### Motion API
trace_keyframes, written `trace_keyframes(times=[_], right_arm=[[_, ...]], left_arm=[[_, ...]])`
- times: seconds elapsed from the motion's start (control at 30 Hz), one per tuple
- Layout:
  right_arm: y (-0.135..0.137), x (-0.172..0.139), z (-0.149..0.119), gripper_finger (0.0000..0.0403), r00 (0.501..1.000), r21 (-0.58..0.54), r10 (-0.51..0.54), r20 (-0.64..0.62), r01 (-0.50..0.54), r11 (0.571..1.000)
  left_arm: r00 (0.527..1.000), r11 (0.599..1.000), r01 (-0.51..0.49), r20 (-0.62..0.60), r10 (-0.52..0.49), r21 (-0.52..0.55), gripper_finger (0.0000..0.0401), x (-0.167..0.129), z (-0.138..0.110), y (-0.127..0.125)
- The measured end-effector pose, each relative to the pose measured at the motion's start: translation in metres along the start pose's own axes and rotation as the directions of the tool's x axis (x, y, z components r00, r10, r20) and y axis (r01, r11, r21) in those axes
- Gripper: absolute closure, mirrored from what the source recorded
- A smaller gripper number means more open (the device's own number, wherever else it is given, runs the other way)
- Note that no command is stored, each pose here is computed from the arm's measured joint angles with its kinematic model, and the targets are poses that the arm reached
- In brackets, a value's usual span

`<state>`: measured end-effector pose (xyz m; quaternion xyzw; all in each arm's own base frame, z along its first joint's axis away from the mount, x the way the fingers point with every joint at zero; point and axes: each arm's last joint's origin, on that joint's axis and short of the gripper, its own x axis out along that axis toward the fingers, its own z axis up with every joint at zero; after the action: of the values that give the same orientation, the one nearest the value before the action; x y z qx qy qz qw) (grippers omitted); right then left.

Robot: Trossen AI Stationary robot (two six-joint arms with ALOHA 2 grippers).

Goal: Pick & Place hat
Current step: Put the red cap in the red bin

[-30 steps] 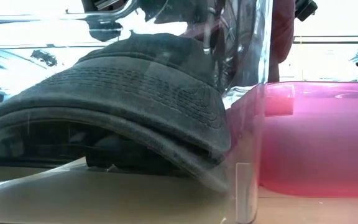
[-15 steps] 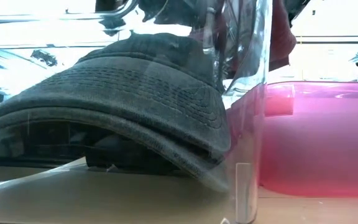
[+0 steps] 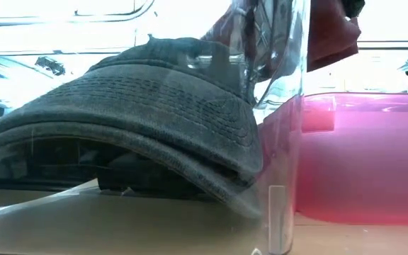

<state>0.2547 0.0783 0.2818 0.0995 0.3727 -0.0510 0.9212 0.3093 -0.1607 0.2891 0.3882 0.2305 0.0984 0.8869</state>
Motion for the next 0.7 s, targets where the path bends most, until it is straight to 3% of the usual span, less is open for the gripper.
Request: trace_keyframes(times=[0.33,0.5,0.7], right_arm=[[0.038,-0.008,-0.03,0.0403,0.991,0.236,-0.13,0.042,0.117,0.965],[0.048,-0.001,-0.052,0.0403,0.975,0.333,-0.219,-0.035,0.218,0.917],[0.054,0.01,-0.076,0.0403,0.938,0.38,-0.325,-0.125,0.347,0.857]], left_arm=[[0.997,0.954,-0.006,-0.07,-0.015,-0.299,0.0208,-0.036,-0.009,0.005],[0.996,0.926,-0.004,-0.086,-0.031,-0.377,0.022,-0.042,-0.011,-0.002],[0.995,0.857,0.014,-0.077,-0.062,-0.515,0.0228,-0.053,-0.011,-0.01]])
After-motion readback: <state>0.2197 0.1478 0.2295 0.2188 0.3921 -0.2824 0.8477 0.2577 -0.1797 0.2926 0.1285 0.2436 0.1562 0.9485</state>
